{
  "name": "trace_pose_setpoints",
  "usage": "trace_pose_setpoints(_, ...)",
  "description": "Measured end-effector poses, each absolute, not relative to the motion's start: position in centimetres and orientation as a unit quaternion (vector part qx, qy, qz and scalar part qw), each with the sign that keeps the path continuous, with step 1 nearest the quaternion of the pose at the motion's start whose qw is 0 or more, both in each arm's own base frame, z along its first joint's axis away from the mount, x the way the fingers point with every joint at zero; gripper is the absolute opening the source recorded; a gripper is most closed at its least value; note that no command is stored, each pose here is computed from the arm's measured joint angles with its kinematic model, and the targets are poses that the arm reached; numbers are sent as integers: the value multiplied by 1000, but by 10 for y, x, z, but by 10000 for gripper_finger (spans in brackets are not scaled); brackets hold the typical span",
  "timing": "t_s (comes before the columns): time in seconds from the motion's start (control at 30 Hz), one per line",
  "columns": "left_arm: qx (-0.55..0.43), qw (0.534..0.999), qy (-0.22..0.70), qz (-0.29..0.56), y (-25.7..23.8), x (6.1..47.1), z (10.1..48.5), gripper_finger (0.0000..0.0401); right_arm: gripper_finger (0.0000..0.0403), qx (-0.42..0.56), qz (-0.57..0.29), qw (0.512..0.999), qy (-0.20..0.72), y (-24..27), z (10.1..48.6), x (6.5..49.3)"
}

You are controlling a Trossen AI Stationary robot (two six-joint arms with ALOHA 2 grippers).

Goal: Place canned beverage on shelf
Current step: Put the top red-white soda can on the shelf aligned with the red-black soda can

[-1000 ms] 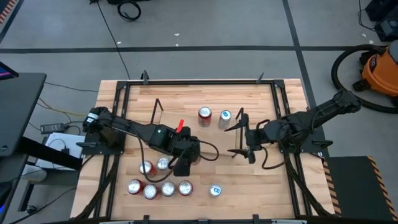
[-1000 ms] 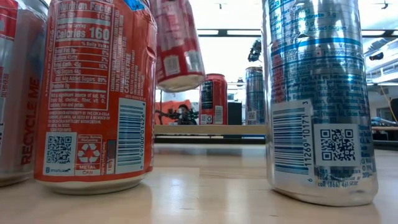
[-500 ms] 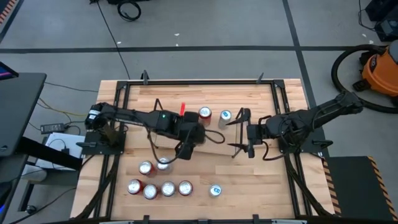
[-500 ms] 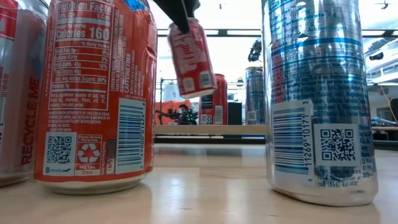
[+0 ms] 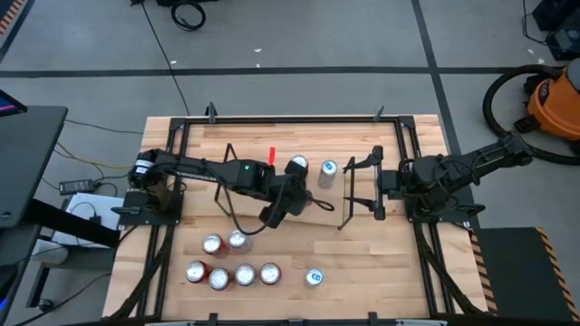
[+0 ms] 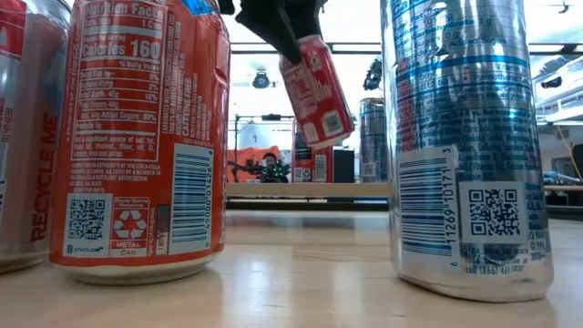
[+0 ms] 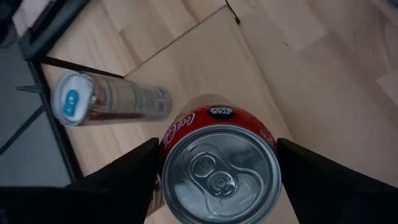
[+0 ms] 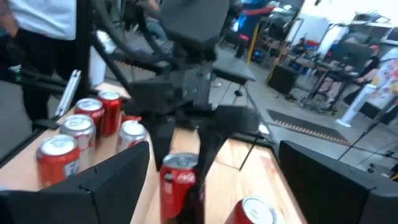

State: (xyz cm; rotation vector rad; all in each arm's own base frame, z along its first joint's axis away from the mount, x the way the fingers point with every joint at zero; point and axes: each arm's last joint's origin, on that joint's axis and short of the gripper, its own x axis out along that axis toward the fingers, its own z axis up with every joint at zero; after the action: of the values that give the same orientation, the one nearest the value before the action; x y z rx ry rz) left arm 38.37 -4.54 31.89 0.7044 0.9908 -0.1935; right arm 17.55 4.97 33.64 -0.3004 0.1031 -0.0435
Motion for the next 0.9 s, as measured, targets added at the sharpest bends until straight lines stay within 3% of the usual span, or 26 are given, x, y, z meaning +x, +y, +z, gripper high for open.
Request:
trace_pose_setpoints(0.23, 301, 827, 467, -85, -33, 391, 313, 300, 368, -163, -96, 981, 41, 41, 327, 163)
trace_pose_setpoints(0.53, 152, 843, 513, -55, -23, 384, 308, 300, 368, -210, -78, 974, -34, 38, 347, 147)
trace_pose_setpoints(0.9, 77, 844, 530, -18, -10, 398, 312, 300, 368, -244, -71, 966, -58, 34, 352, 149)
